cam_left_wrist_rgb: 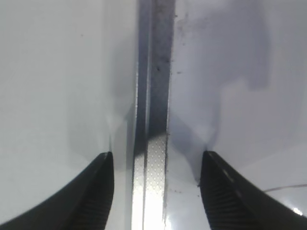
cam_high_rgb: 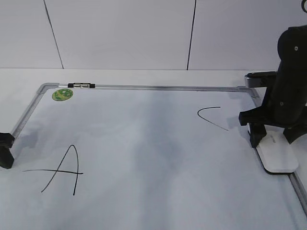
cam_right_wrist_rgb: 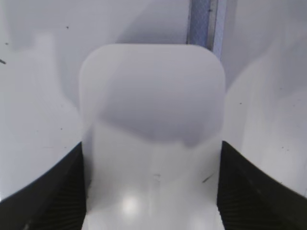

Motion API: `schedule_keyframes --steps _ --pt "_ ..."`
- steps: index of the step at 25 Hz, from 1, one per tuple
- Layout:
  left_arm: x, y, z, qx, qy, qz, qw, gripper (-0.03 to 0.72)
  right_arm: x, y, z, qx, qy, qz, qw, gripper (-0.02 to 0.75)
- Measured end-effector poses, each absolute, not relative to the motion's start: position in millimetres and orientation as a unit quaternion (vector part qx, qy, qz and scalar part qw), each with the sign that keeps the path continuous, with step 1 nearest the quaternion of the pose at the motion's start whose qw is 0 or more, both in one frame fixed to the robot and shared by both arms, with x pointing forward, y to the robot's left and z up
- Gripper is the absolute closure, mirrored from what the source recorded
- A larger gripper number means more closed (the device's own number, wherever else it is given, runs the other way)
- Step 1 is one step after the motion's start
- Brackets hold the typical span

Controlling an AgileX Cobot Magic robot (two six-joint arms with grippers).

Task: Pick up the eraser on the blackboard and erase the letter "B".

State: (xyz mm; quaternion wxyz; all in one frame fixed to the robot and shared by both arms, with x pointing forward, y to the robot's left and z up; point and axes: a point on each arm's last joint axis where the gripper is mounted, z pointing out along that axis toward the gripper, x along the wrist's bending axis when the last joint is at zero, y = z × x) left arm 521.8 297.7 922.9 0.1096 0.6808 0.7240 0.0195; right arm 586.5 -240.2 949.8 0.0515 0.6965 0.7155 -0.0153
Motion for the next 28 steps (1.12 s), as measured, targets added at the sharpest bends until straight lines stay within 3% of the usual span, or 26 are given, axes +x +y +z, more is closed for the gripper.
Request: schedule_keyframes --steps 28 --pt "521.7 297.7 922.9 0.681 0.724 0.019 0.109 0.256 596.2 -235.6 952.5 0.688 0.724 0.009 0.041 0.154"
